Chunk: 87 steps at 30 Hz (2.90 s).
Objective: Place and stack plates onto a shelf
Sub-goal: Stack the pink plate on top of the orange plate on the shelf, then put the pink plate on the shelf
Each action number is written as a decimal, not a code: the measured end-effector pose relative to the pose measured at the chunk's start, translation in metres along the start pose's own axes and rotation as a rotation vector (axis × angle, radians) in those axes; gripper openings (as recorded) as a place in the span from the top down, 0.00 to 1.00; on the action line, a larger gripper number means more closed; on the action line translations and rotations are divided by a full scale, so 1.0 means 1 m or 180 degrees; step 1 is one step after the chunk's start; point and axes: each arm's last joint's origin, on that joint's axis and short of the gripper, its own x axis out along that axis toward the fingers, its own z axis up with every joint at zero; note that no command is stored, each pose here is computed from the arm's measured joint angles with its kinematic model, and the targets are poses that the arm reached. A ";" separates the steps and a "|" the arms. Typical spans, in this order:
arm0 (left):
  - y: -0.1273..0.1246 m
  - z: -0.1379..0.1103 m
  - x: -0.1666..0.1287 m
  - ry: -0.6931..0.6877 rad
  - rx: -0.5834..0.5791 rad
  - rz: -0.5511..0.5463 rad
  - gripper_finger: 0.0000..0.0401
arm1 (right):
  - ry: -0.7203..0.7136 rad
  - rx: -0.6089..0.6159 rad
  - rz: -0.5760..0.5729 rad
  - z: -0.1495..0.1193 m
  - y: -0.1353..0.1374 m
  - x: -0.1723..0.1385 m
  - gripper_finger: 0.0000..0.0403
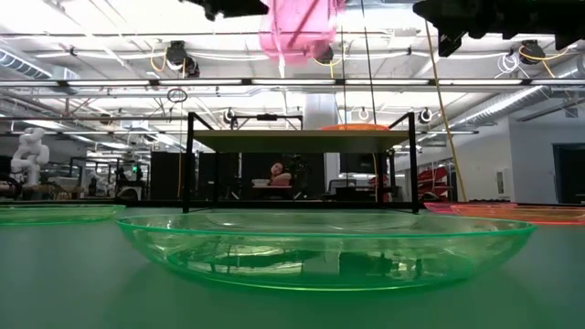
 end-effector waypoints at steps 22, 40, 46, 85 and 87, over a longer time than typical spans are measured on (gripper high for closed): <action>0.072 -0.028 0.144 -0.0029 -0.0471 -0.0021 0.95 | -0.0015 -0.0028 0.0025 0.000 0.000 0.000 1.00; 0.079 -0.056 0.165 -0.0053 -0.0757 -0.0063 0.95 | -0.0076 -0.0052 0.0010 0.002 0.000 0.000 1.00; 0.081 -0.072 0.174 -0.0050 -0.0896 -0.0020 0.95 | -0.0148 -0.0085 0.0000 0.005 0.000 0.000 1.00; 0.027 0.046 0.093 -0.0587 -0.0336 -0.1040 0.80 | 0.0559 0.0270 -0.0077 -0.020 -0.001 0.008 1.00; 0.010 0.057 0.079 -0.0512 -0.0168 -0.1093 0.80 | 0.0622 0.0312 -0.0074 -0.023 -0.001 0.011 1.00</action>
